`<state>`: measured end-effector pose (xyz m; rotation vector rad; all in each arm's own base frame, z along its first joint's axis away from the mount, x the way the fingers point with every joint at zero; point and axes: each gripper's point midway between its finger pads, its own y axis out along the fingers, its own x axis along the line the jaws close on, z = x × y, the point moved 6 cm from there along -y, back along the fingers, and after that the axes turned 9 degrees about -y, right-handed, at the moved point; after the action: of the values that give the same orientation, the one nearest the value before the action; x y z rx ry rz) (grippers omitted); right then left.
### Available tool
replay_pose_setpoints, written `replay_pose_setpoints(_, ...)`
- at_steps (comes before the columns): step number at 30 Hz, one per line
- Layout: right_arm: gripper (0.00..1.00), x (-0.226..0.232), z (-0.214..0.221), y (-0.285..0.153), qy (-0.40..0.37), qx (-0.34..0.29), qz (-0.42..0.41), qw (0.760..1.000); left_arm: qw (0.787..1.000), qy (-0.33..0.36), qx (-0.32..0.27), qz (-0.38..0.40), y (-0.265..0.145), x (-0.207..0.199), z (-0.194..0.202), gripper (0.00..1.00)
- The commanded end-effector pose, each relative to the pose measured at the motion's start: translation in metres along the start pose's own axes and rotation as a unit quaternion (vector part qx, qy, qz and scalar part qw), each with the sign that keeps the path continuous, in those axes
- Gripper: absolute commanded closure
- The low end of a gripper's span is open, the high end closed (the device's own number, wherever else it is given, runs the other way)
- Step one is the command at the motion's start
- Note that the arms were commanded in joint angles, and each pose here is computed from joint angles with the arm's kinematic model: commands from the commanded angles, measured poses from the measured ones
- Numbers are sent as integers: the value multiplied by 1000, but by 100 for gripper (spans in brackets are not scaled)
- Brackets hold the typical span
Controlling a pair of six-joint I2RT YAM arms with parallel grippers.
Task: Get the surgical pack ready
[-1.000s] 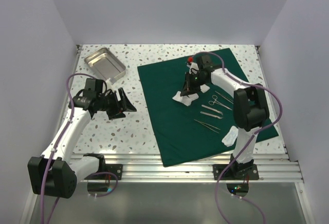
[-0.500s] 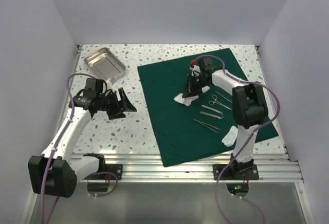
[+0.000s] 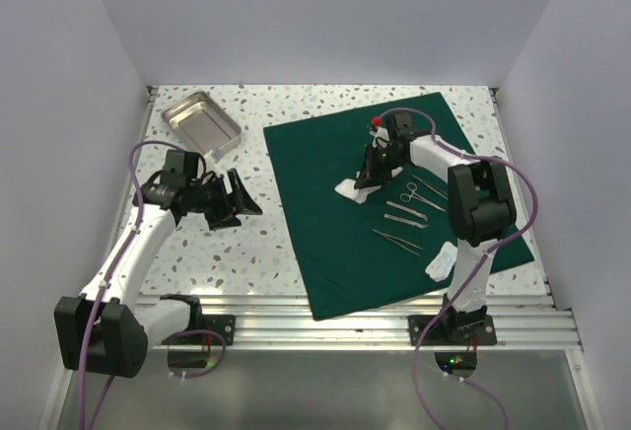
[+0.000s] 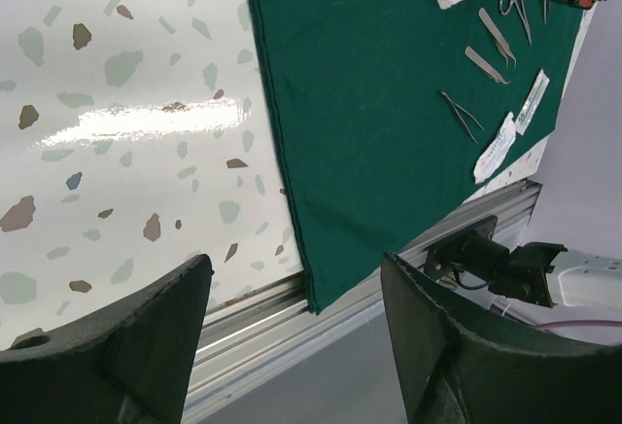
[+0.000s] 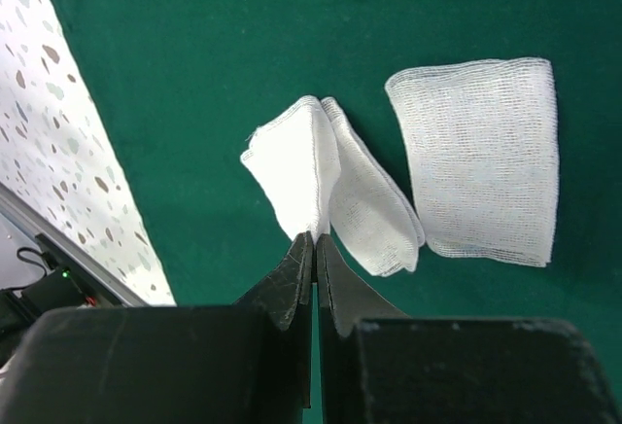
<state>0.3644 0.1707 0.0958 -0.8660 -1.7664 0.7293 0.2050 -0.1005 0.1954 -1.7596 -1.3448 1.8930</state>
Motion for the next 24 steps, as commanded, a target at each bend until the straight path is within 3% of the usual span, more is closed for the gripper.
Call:
replay_pose_setpoints(1,100,-7,-5,-2,1,-16,11,1000,1000,20,-4,17,-1,-6,-4,26)
replay_pose_setpoints(24,100,-16,8,-7,15,-8,11,1000,1000,9,1,17,4,-4,-4,26)
